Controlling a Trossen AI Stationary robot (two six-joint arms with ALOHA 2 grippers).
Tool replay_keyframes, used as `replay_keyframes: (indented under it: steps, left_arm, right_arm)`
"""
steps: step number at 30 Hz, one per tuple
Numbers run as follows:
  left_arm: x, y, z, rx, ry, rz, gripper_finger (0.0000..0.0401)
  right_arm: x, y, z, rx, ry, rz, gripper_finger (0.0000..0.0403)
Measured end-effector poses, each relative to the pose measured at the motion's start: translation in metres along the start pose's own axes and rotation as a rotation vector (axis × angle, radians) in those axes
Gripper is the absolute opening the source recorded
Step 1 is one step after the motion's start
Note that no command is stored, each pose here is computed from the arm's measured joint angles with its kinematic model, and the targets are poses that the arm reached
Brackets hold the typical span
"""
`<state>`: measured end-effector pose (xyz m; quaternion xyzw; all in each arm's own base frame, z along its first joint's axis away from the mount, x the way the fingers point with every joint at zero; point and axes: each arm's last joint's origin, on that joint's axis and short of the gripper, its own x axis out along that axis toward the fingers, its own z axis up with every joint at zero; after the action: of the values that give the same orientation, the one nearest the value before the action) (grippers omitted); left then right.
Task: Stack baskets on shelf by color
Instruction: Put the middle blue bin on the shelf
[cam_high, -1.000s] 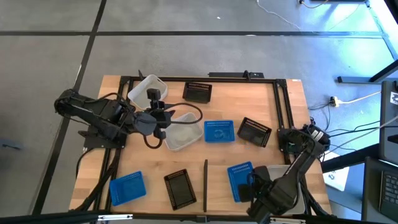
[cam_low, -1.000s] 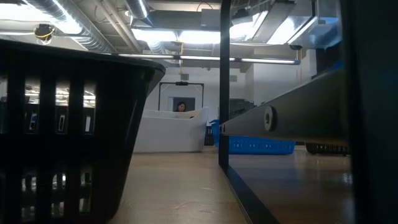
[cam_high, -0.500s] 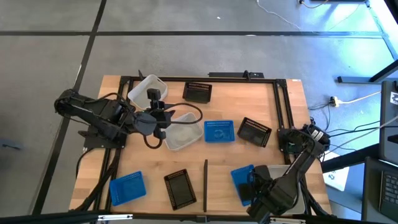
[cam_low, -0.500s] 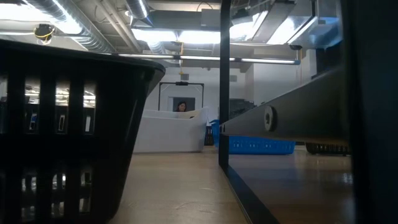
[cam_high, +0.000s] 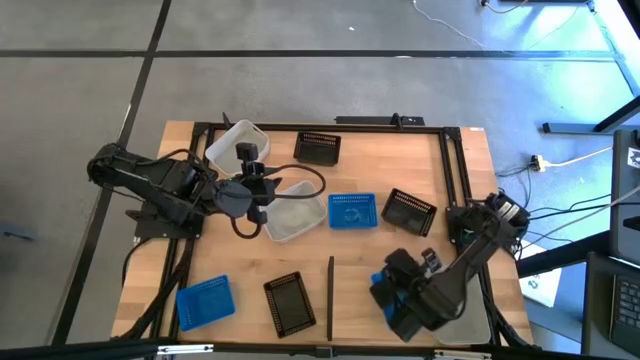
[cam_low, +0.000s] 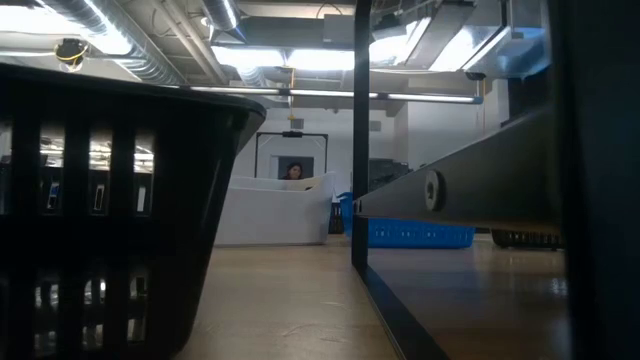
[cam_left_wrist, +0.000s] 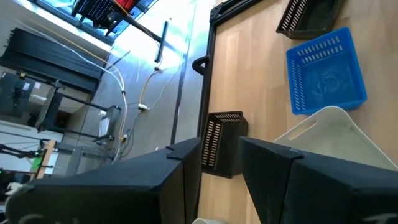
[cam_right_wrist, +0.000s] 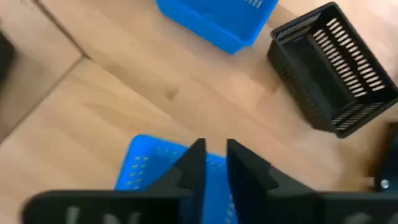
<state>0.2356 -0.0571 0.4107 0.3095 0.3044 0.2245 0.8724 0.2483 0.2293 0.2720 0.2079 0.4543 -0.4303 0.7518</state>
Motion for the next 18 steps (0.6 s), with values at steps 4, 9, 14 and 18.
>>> replay_keyframes:
  steps: [4, 9, 14, 18]
  left_arm:
    - [0.0, 0.0, 0.0, 0.001, 0.001, 0.0, 0.0102]
    - [0.0, -0.002, 0.0, -0.009, -0.021, -0.086, 0.0102]
    - [-0.004, 0.001, -0.001, -0.074, -0.089, -0.314, 0.0102]
    - [-0.009, 0.008, -0.005, -0.139, -0.116, -0.417, 0.0102]
  right_arm:
    - [0.012, 0.006, 0.006, -0.011, 0.001, 0.015, 0.0007]
    - [0.019, 0.019, 0.018, -0.068, -0.036, 0.104, 0.0002]
    - [0.024, 0.023, 0.025, -0.161, -0.004, 0.115, 0.0002]
    - [0.028, 0.024, 0.031, -0.266, 0.045, 0.119, 0.0001]
